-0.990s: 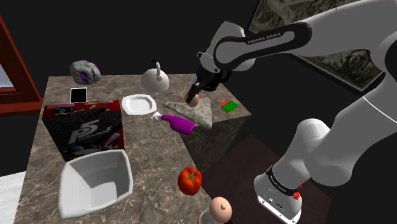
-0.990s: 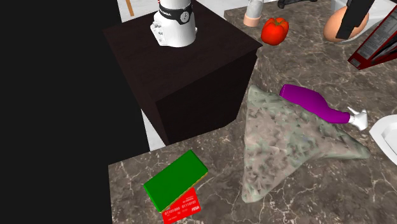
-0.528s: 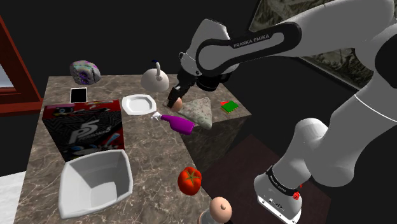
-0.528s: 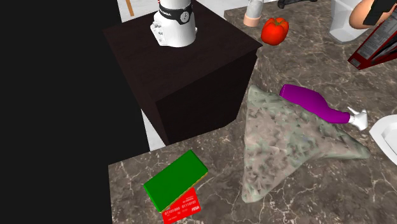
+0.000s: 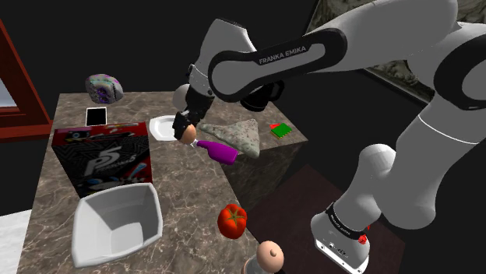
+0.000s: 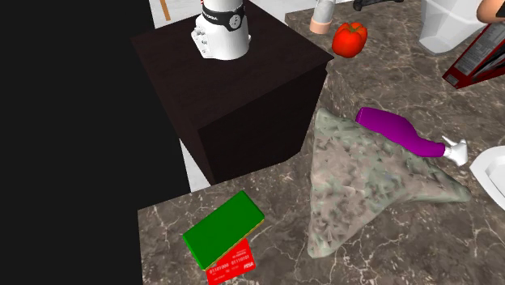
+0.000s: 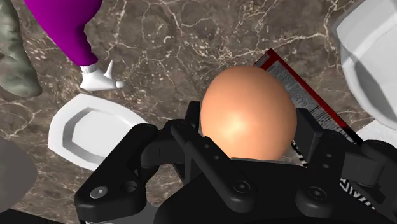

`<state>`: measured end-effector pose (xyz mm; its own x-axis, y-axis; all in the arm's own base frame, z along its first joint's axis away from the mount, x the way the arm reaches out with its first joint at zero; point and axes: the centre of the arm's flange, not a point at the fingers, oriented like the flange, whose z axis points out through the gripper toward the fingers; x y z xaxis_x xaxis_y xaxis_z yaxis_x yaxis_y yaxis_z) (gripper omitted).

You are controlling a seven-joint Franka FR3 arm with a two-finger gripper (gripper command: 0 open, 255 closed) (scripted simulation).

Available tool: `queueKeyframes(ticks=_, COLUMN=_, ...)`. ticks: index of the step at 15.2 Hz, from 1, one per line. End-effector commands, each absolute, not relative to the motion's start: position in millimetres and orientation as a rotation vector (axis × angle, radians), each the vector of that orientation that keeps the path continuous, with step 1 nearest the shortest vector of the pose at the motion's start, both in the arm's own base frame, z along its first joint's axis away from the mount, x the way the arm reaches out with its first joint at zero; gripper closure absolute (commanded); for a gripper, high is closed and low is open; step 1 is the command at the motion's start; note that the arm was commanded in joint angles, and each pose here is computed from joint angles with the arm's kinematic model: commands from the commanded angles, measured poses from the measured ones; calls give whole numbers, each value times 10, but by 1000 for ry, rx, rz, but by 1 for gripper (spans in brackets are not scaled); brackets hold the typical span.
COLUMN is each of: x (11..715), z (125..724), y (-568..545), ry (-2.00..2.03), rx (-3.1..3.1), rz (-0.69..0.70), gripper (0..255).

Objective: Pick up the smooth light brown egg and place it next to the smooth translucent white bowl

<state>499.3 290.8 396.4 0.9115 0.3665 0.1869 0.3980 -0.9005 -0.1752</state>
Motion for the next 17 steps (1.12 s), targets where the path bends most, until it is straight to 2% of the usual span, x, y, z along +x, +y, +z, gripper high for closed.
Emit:
queueKeyframes(ticks=1, x=5017, z=3948, y=3184, ry=-578, rx=-2864, rz=-221, gripper=255)
queueKeyframes(ticks=17, x=5043, z=3209, y=3418, ry=-578, rx=-2864, rz=-221, gripper=255)
